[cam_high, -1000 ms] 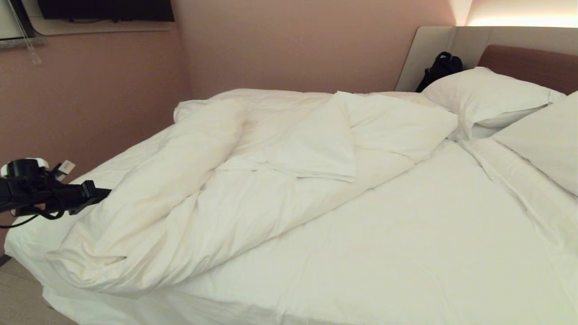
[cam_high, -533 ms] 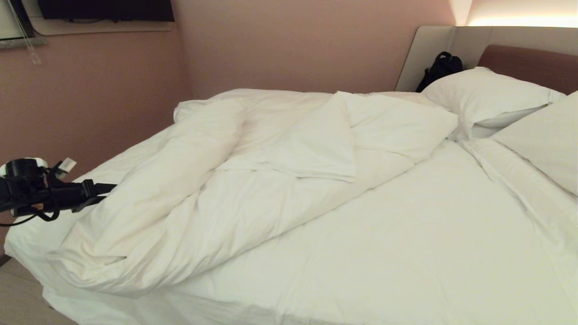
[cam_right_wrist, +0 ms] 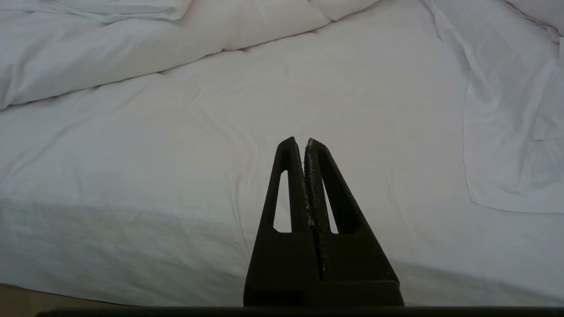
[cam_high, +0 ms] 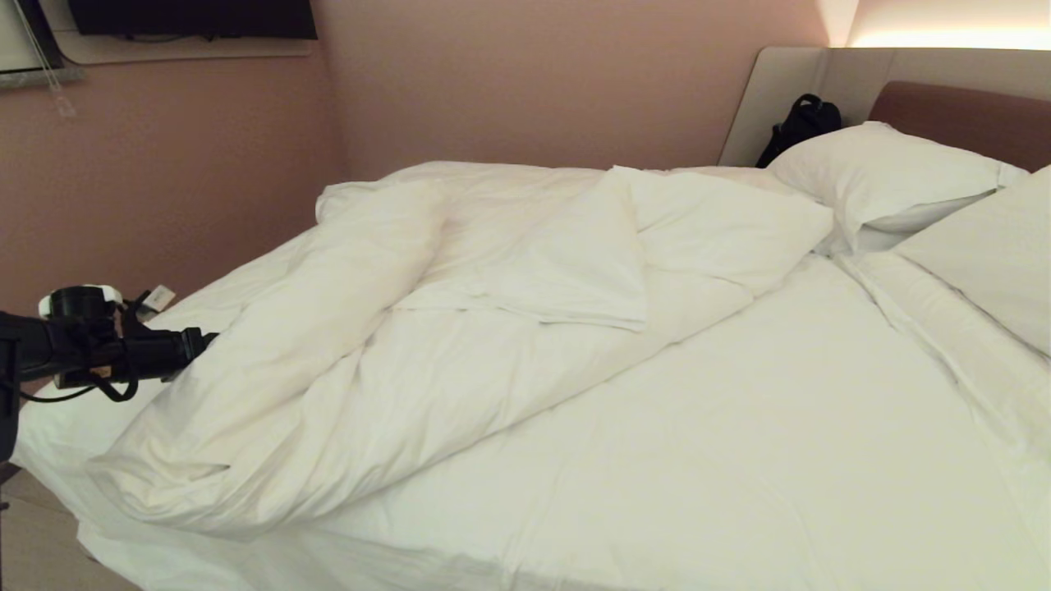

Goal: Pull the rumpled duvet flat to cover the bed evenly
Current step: Flatten the corners of the folded blanket

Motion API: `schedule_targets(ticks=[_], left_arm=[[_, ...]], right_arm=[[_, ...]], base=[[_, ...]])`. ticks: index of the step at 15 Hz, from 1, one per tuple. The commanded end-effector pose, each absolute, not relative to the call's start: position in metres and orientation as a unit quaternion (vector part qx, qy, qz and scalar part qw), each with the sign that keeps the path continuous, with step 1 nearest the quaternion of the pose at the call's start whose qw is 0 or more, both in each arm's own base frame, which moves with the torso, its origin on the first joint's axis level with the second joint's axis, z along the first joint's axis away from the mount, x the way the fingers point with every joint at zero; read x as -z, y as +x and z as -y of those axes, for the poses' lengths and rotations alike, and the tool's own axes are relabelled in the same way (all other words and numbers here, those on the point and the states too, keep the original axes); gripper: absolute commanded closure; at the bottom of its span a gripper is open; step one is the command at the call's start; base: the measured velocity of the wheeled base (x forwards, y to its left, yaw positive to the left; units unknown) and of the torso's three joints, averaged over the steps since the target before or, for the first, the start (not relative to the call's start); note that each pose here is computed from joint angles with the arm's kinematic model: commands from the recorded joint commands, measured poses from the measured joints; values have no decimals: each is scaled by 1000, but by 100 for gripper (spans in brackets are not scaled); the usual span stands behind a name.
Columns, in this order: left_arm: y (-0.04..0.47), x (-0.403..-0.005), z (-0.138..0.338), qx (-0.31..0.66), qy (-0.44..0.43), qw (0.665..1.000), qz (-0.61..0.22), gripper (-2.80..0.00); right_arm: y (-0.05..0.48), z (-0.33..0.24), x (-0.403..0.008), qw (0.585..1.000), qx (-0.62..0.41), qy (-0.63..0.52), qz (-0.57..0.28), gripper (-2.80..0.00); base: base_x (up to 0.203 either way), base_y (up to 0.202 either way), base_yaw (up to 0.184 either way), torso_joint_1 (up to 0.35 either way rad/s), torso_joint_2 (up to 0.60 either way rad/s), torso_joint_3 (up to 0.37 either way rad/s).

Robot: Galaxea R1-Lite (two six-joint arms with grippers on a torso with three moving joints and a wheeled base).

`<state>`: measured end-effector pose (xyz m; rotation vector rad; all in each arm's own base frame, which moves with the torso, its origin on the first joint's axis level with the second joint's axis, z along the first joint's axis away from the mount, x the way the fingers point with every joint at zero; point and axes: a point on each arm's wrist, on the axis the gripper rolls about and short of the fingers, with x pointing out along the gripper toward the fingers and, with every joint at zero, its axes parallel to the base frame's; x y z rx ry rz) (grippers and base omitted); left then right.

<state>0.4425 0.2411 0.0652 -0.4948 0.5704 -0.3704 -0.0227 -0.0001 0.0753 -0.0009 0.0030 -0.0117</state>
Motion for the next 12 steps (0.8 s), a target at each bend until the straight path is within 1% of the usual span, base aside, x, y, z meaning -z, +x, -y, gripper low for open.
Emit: schedule_targets(ticks=[1,6,12], left_arm=[[447,-66,-231,191,-238,910,-280,-280],[460,-64,-201,213,-230,902,-296,-280],[477,-59,-169,209,-205,904,-311,-280]], right_arm=[[-23,0,-75,1000,5,0,-2,0],[-23,0,-75,1000,5,-1,-2,0],[-23,0,-75,1000,5,-1,-2,0]], base=[[0,0,0,0,0,0],[0,0,0,0,0,0],[0,0,0,0,0,0]])
